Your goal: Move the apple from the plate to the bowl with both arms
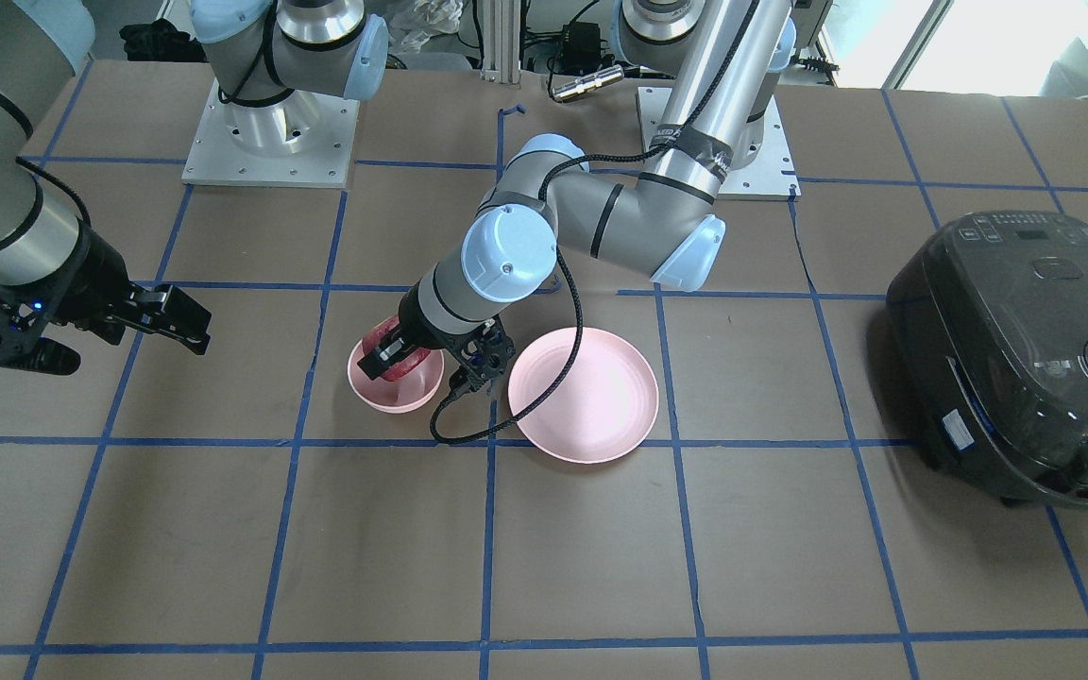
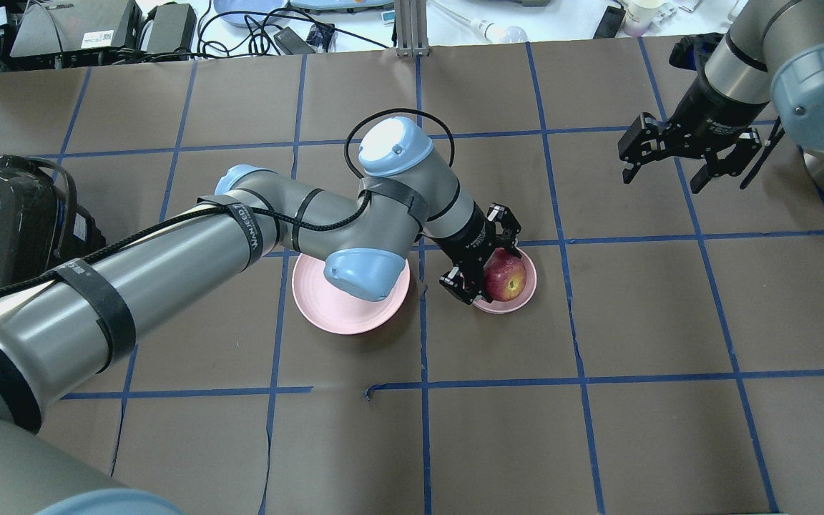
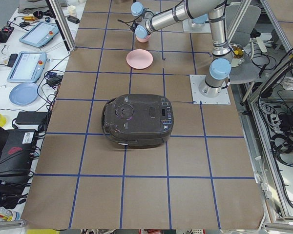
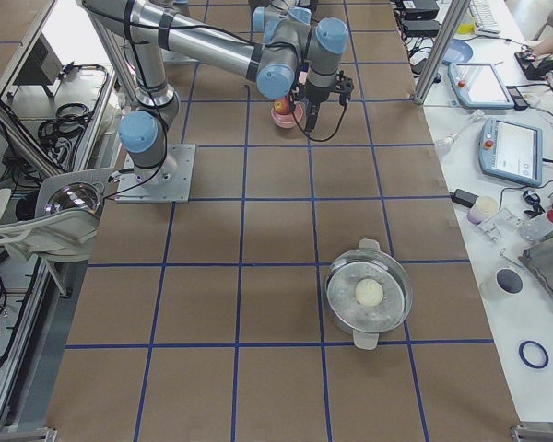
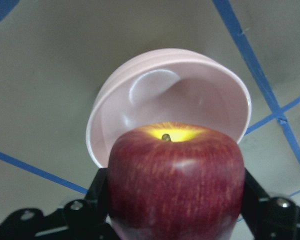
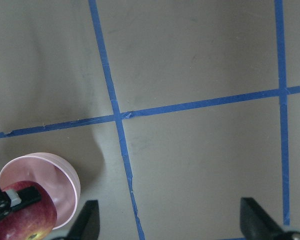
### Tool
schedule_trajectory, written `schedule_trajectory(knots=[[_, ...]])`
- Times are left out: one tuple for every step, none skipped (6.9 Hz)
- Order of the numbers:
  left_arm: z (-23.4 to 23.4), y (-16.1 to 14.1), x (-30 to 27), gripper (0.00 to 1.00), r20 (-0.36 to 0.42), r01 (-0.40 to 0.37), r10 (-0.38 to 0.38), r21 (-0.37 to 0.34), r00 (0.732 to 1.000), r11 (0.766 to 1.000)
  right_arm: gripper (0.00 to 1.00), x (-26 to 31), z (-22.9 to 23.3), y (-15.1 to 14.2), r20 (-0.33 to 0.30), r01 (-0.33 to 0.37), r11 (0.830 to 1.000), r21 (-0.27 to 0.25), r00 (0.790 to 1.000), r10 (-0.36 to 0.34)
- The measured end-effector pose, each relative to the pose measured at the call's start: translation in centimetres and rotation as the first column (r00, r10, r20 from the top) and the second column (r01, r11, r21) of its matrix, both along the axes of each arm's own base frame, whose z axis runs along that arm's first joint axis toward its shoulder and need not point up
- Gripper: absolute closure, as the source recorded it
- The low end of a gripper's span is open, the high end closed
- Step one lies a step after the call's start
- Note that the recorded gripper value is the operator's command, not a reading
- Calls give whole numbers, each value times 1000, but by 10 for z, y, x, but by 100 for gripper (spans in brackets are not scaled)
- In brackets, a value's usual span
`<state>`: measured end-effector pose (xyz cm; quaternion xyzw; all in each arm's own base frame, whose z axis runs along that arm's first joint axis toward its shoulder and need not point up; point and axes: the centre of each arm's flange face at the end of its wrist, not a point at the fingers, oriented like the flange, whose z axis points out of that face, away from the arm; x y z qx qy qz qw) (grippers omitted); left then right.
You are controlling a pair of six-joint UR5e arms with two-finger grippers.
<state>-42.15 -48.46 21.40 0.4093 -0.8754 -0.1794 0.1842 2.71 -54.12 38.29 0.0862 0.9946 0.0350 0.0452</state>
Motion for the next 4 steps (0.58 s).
schedule_trajectory(knots=[[-2, 0, -2, 0, -2, 4, -4, 0, 1000, 1000, 0, -1, 9, 5, -12, 24, 1000, -6, 1000, -24], [4, -1, -2, 0, -6, 9, -9, -16, 1000, 1000, 0, 2, 23, 14, -24, 31, 999, -13, 999, -31], [19, -5, 0, 0, -20, 16, -17, -56, 1000, 998, 0, 6, 36, 25, -43, 30, 999, -17, 999, -31], [38, -13, 5, 0, -45, 18, -23, -109, 999, 994, 0, 7, 48, 33, -66, 27, 999, -22, 997, -28]])
